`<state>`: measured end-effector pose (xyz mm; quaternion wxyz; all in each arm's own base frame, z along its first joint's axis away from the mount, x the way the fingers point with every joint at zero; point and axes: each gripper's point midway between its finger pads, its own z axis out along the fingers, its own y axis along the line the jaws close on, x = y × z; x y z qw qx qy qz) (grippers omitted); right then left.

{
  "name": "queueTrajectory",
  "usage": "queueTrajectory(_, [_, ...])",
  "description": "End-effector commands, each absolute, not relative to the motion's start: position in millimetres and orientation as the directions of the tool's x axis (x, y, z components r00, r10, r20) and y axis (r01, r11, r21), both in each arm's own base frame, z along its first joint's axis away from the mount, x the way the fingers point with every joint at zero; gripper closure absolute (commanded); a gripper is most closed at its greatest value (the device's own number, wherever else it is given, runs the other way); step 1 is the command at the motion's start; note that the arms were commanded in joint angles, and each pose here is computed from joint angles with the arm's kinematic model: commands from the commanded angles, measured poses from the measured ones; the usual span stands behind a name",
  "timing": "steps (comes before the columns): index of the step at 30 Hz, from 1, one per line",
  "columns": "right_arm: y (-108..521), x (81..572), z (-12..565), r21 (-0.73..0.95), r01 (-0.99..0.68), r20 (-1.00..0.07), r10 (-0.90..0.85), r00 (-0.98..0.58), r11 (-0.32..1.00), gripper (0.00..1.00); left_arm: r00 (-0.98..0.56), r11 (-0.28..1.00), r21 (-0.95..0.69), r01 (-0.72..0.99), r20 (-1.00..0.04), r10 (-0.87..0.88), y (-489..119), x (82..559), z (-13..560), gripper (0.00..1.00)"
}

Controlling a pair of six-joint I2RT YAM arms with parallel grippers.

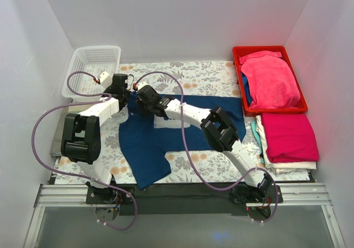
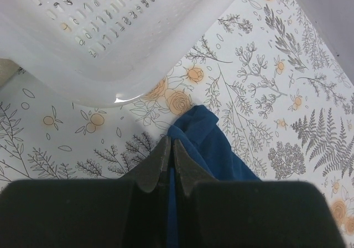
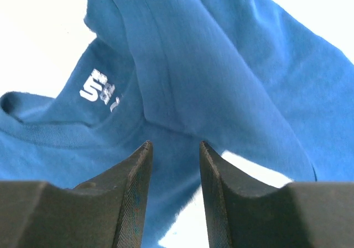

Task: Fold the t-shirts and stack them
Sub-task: Fold the flattened tshirt in 1/3 of the way

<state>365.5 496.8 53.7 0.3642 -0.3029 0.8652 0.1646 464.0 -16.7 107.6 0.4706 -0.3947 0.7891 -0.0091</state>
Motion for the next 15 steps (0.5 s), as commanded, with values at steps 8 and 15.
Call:
queueTrajectory(8, [527,390,49,0.080,-0.654,-0.785,-0.357,-0.507,0.752,0.48,-0.267,0.685,-0.357,-0.635,-0.731,-0.628,-13,471,93,1.00])
queueTrajectory(15, [528,385,30,0.087,-0.665,-0.763,-0.379,-0.523,0.742,0.51,-0.277,0.679,-0.337,-0.652,-0.728,-0.627,-10,470,82,1.00])
